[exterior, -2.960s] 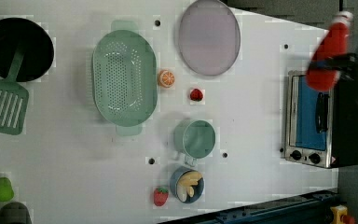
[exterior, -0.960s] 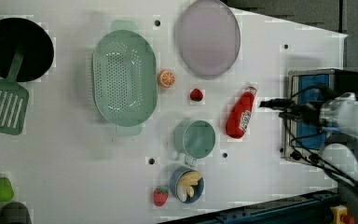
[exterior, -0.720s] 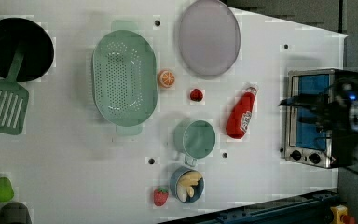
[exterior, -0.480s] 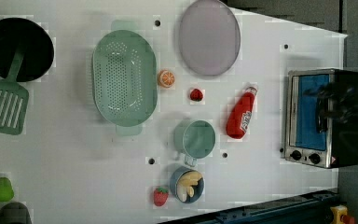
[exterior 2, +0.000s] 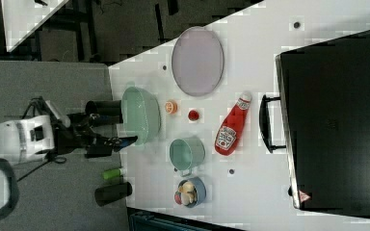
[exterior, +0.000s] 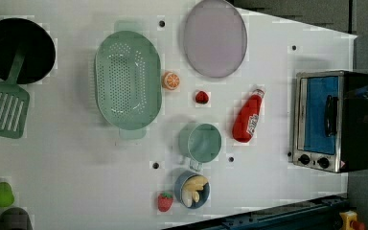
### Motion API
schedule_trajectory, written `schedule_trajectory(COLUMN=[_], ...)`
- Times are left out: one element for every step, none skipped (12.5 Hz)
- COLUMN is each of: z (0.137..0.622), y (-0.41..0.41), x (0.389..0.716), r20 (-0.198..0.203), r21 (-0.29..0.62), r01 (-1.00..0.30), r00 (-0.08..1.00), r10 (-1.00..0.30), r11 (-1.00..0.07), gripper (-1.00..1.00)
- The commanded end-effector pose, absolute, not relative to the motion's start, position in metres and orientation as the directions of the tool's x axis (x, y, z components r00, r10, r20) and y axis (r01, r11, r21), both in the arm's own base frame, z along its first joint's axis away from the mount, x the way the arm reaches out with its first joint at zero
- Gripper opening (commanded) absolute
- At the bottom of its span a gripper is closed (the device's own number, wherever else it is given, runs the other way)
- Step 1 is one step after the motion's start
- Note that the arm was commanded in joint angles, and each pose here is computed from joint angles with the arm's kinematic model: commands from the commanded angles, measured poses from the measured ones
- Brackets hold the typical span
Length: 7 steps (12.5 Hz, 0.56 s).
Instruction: Pick ketchup from plate and place it on table.
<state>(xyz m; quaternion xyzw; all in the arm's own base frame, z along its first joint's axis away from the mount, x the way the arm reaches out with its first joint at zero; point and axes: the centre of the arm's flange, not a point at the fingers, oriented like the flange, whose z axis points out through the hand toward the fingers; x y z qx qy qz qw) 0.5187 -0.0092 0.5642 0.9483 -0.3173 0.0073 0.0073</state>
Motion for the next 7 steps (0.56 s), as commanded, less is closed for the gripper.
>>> schedule_trajectory(z=[0.5953,0.5966,0.5963,0.5951,0.5945,0.5936,0.5929], y=[-0.0149,-0.0151,-0.0150,-0.0150,-0.0151,-0.0151,-0.0151], x=[0.5144,0.5106,0.5086,0.5085,0.5095,0.5096,0.5095], r20=[-0.011,-0.035,-0.047,-0.052,-0.049,-0.051,-0.052], r21=[0.021,0.041,0.051,0.054,0.052,0.053,0.054], r01=[-0.655,-0.655,-0.654,-0.654,-0.654,-0.654,-0.654], r00=[0.755,0.754,0.753,0.753,0.753,0.753,0.753], r10=[-0.656,-0.656,-0.656,-0.656,-0.656,-0.656,-0.656], r11=[-0.755,-0.754,-0.754,-0.754,-0.754,-0.754,-0.754], gripper=[1.00,1.00,1.00,1.00,1.00,1.00,1.00])
